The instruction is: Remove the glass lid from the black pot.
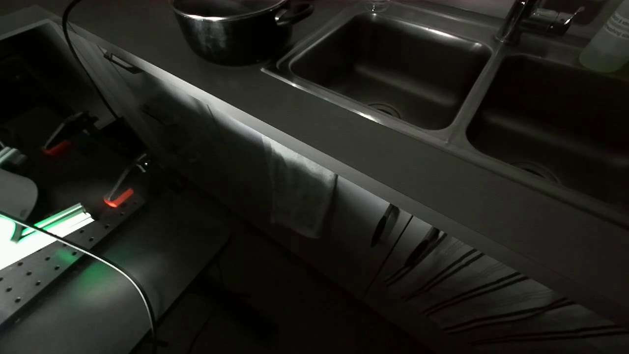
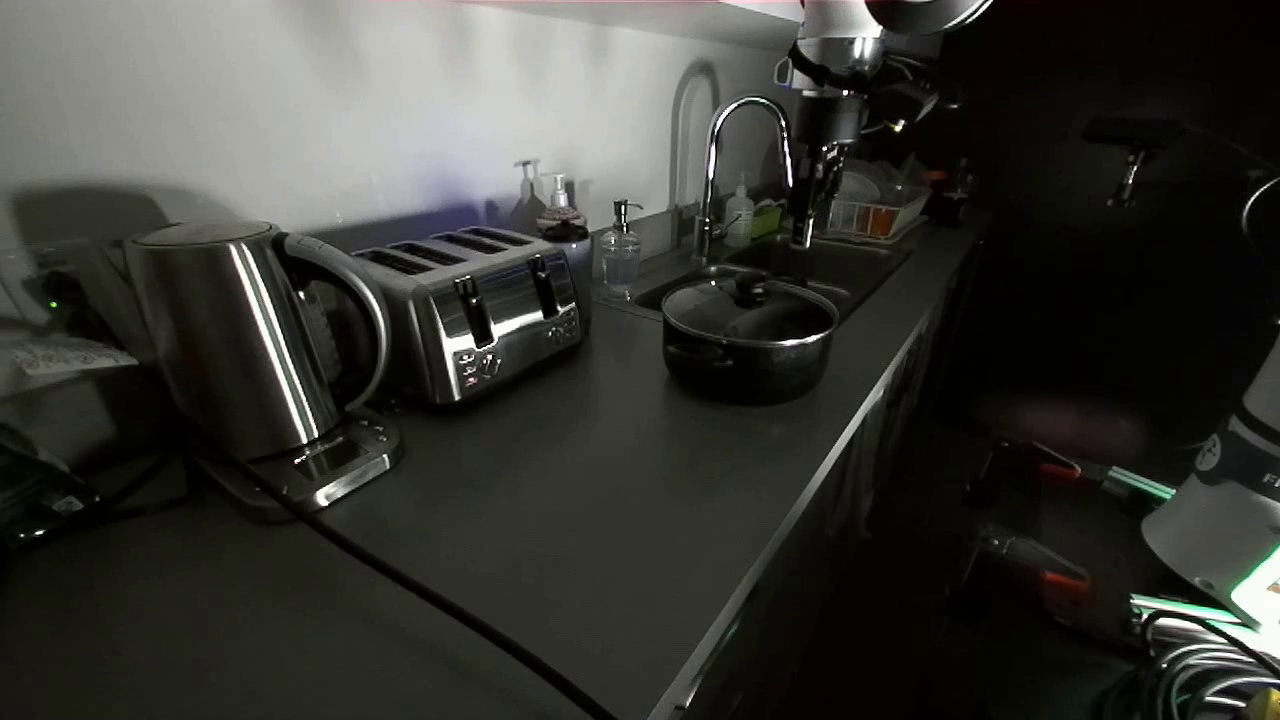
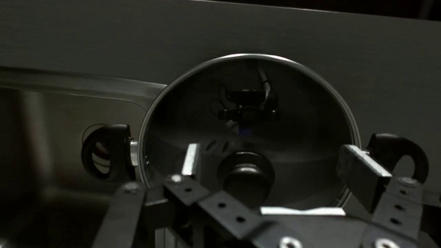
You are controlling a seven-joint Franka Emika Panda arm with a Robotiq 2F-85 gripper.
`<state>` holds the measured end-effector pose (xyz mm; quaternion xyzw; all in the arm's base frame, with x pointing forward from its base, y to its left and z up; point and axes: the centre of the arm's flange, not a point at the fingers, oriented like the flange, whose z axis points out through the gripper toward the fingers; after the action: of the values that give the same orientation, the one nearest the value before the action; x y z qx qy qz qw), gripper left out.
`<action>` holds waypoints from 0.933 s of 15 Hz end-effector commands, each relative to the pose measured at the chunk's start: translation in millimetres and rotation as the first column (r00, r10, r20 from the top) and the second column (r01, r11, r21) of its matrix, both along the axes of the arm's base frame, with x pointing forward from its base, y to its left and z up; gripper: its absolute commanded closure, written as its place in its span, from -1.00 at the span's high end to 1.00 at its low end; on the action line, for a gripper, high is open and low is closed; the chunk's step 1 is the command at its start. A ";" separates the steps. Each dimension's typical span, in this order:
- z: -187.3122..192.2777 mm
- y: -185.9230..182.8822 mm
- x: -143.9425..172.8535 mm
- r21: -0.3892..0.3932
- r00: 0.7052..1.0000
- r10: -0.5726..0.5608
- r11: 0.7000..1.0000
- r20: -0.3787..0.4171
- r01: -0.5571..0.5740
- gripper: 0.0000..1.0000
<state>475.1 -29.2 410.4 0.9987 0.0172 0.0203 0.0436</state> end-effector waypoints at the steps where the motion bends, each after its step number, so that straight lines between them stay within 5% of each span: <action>1: -7.5 -3.9 46.5 -0.029 0.999 -0.043 0.999 -0.025 0.042 1.00; 14: -52.3 -10.0 91.8 -0.047 0.987 -0.085 0.996 -0.133 0.079 1.00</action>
<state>555.4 -39.5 360.7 0.9978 -0.0137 -0.0335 0.0548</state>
